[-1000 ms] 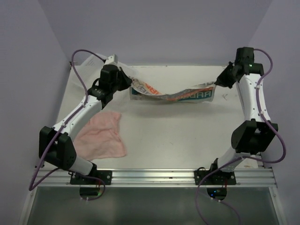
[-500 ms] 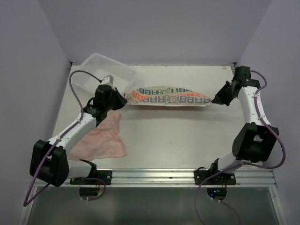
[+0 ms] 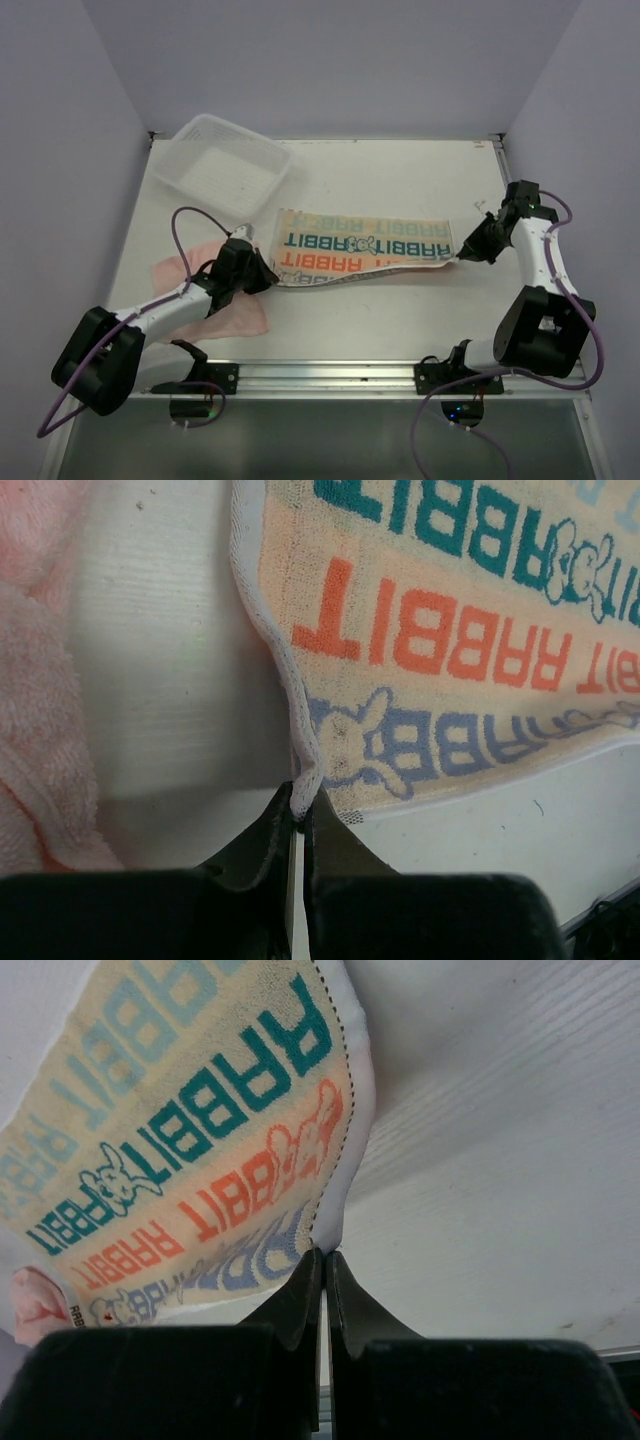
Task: Roll the towels
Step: Flatten the towel, then fold the towel
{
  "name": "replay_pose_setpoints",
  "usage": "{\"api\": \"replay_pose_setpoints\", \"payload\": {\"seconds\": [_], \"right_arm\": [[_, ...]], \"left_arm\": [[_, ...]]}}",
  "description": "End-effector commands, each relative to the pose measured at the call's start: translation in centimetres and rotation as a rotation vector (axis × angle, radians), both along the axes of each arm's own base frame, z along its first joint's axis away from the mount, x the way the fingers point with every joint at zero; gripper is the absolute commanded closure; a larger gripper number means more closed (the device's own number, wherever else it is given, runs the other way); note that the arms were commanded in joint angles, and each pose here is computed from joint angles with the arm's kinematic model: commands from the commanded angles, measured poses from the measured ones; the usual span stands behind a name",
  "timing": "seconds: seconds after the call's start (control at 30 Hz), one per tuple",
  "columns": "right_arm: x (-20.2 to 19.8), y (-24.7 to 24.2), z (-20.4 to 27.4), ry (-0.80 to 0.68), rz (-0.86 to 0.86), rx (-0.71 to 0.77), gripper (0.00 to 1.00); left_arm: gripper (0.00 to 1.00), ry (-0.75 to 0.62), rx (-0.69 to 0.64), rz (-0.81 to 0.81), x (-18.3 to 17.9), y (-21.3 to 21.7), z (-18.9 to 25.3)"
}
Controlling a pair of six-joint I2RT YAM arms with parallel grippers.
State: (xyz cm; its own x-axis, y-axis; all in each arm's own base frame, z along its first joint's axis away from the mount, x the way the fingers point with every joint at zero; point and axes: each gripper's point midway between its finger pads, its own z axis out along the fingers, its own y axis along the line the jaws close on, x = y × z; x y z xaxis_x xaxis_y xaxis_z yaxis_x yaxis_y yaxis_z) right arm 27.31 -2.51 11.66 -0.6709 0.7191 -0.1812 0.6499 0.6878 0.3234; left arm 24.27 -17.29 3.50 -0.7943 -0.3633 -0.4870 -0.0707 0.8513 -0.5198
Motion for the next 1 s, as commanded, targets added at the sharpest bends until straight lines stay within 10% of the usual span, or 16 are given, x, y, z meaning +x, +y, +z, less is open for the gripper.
{"api": "replay_pose_setpoints", "payload": {"seconds": [0.0,0.97], "right_arm": [[-1.0,-0.6,-0.5,0.009,0.026,-0.044,1.0],[0.9,-2.2,-1.5,0.027,-0.107,0.012,1.0]], "left_arm": [[1.0,-0.091,-0.07,0.036,1.7,-0.8,2.2],[1.0,-0.146,-0.057,0.104,8.1,-2.1,8.1]]}}
